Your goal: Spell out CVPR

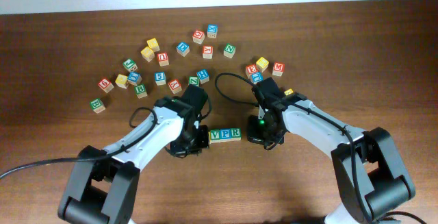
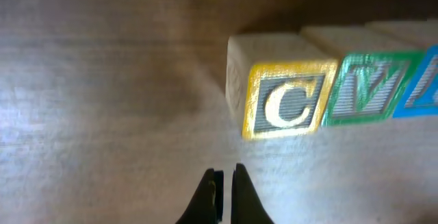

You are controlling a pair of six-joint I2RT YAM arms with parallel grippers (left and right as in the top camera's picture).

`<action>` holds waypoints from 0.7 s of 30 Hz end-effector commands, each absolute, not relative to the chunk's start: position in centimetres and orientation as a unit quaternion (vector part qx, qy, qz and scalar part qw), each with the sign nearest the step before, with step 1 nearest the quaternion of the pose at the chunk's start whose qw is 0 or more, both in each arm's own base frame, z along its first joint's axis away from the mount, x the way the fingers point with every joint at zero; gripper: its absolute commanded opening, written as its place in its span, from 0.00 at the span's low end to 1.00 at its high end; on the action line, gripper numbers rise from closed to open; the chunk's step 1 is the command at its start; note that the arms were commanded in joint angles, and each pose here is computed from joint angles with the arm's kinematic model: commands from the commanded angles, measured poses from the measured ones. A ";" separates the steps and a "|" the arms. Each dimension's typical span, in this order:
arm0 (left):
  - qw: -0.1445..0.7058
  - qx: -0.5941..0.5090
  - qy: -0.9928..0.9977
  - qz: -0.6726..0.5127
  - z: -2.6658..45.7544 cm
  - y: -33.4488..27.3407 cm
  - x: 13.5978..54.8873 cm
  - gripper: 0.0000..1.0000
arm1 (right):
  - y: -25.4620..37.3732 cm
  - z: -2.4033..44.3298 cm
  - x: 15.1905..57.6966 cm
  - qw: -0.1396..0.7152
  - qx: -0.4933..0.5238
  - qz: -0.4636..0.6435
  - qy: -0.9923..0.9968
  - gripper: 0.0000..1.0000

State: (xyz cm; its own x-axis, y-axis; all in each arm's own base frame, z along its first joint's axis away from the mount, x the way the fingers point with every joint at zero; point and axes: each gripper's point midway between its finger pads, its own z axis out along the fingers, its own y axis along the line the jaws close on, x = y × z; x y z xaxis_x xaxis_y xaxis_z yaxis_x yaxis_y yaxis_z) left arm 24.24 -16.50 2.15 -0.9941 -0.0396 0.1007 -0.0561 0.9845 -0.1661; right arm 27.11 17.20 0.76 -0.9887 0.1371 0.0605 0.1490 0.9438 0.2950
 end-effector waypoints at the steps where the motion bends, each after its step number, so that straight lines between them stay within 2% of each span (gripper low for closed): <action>1: 0.038 0.033 -0.994 0.095 1.5 -16.7 24.4 0.00 | 17.3 1.0 27.8 0.013 -0.077 -0.151 -0.985 0.11; 8: 0.033 0.032 -0.994 0.098 1.0 -17.0 24.8 0.00 | 17.3 1.0 27.8 0.013 -0.077 -0.151 -0.985 0.12; 11: 0.022 0.031 -0.994 0.104 1.1 -17.2 25.4 0.00 | 17.3 1.0 27.8 0.012 -0.077 -0.151 -0.985 0.15; 21: 0.025 0.031 -0.994 0.102 1.1 -17.2 25.2 0.00 | 17.3 1.0 27.8 0.013 -0.077 -0.151 -0.985 0.15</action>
State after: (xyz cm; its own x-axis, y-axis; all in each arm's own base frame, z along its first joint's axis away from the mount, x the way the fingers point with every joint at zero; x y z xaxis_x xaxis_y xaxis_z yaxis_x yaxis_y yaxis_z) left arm 25.92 -17.36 1.53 -0.9985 -0.0483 0.0250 -0.0524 0.9762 -0.2105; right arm 27.11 17.20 0.76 -0.9882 0.1400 0.0614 0.1520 0.9434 0.2948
